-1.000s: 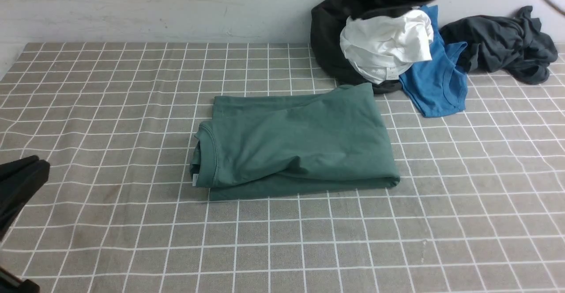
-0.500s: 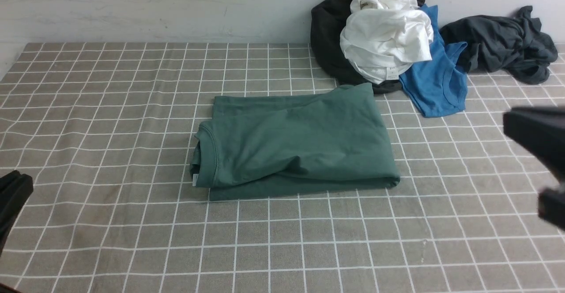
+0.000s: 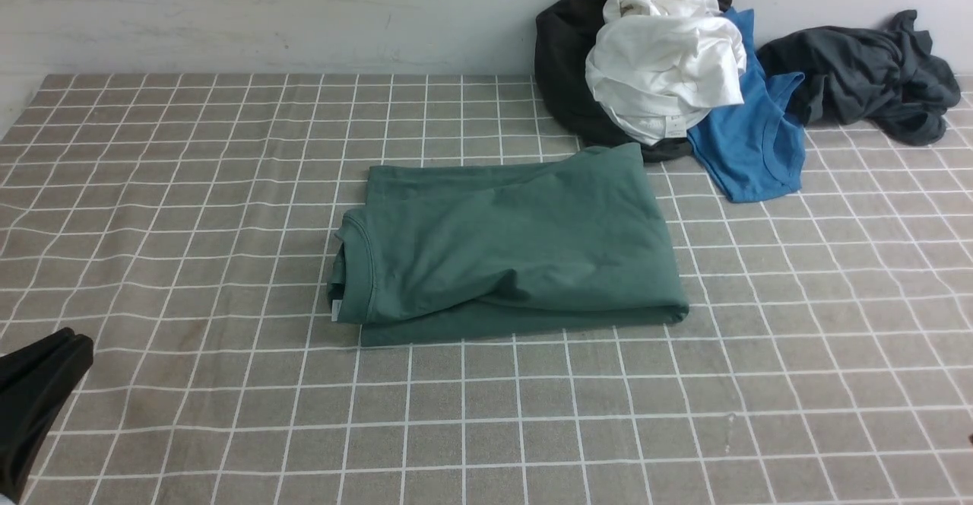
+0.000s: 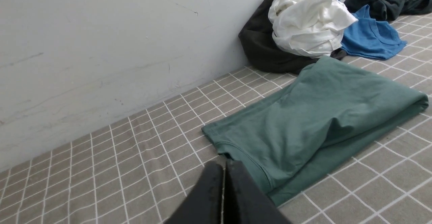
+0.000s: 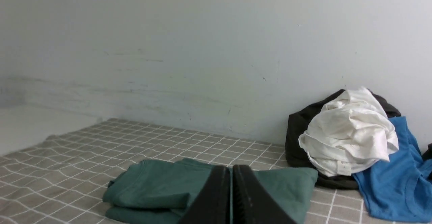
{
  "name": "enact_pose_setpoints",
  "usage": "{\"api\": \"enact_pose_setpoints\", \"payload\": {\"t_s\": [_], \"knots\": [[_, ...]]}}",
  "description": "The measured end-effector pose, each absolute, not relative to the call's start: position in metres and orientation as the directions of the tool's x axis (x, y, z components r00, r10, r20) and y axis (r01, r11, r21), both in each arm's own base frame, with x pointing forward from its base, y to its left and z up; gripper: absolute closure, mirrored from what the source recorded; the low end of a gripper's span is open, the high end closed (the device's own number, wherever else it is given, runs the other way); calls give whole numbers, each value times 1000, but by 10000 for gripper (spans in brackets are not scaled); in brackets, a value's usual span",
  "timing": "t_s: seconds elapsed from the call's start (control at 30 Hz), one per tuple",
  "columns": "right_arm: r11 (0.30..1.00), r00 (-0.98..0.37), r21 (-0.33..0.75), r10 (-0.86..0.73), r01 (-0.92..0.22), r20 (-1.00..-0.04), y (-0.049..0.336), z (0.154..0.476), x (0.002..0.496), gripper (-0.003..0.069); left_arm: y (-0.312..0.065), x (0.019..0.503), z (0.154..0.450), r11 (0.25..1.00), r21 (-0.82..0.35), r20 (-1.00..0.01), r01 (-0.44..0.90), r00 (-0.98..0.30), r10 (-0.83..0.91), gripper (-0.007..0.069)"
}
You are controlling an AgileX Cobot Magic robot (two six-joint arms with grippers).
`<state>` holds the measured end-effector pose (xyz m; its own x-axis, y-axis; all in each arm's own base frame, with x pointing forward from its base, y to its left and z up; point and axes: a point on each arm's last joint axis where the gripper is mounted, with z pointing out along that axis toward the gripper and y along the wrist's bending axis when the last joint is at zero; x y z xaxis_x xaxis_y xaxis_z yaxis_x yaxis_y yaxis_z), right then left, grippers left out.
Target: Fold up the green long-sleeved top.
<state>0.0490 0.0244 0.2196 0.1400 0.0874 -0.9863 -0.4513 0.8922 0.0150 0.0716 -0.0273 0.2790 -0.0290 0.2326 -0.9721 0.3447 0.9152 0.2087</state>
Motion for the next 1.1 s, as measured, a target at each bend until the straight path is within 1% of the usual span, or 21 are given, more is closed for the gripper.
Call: {"api": "enact_pose_setpoints", "payload": {"t_s": [0.07, 0.23, 0.33, 0.43, 0.47, 0.5, 0.53, 0.57, 0.63, 0.67, 0.77, 0.9, 1.1], "knots": [[892, 117, 29, 91, -452, -989, 25, 213, 50, 650, -27, 72, 279, 915, 209, -972, 346, -30, 233, 632], [890, 77, 32, 75, -455, -994, 25, 208, 50, 650, -27, 72, 279, 914, 208, -972, 347, -31, 233, 632], [889, 35, 16, 36, -457, -999, 26, 203, 50, 650, -27, 72, 279, 914, 208, -972, 347, -31, 233, 632], [901, -5, -34, -40, -433, -999, 25, 196, 51, 650, -27, 72, 279, 914, 208, -972, 348, -31, 233, 632], [912, -19, -51, -64, -407, -998, 23, 194, 52, 650, -27, 72, 279, 914, 208, -972, 348, -31, 233, 632], [935, -59, -58, -84, -350, -995, 20, 191, 53, 650, -28, 71, 279, 914, 208, -972, 349, -32, 234, 632], [931, -59, -56, -82, -361, -995, 20, 191, 53, 650, -28, 71, 279, 914, 208, -972, 349, -32, 234, 632], [957, -83, -47, -73, -285, -994, 16, 189, 54, 650, -28, 71, 278, 913, 208, -972, 351, -34, 234, 632], [974, -97, -33, -56, -224, -994, 12, 188, 55, 650, -28, 71, 278, 913, 208, -972, 350, -34, 234, 632], [987, -109, -15, -33, -157, -994, 9, 188, 56, 650, -28, 71, 278, 913, 208, -972, 350, -34, 234, 632], [998, -136, 11, 2, -60, -991, 4, 186, 56, 650, -28, 71, 278, 913, 208, -972, 351, -34, 234, 632], [1000, -178, 18, 17, -1, -984, 1, 182, 55, 650, -28, 71, 278, 912, 208, -971, 353, -36, 235, 632], [1000, -182, 19, 20, 12, -983, 0, 182, 55, 650, -28, 71, 278, 911, 207, -971, 357, -40, 237, 632]]}}
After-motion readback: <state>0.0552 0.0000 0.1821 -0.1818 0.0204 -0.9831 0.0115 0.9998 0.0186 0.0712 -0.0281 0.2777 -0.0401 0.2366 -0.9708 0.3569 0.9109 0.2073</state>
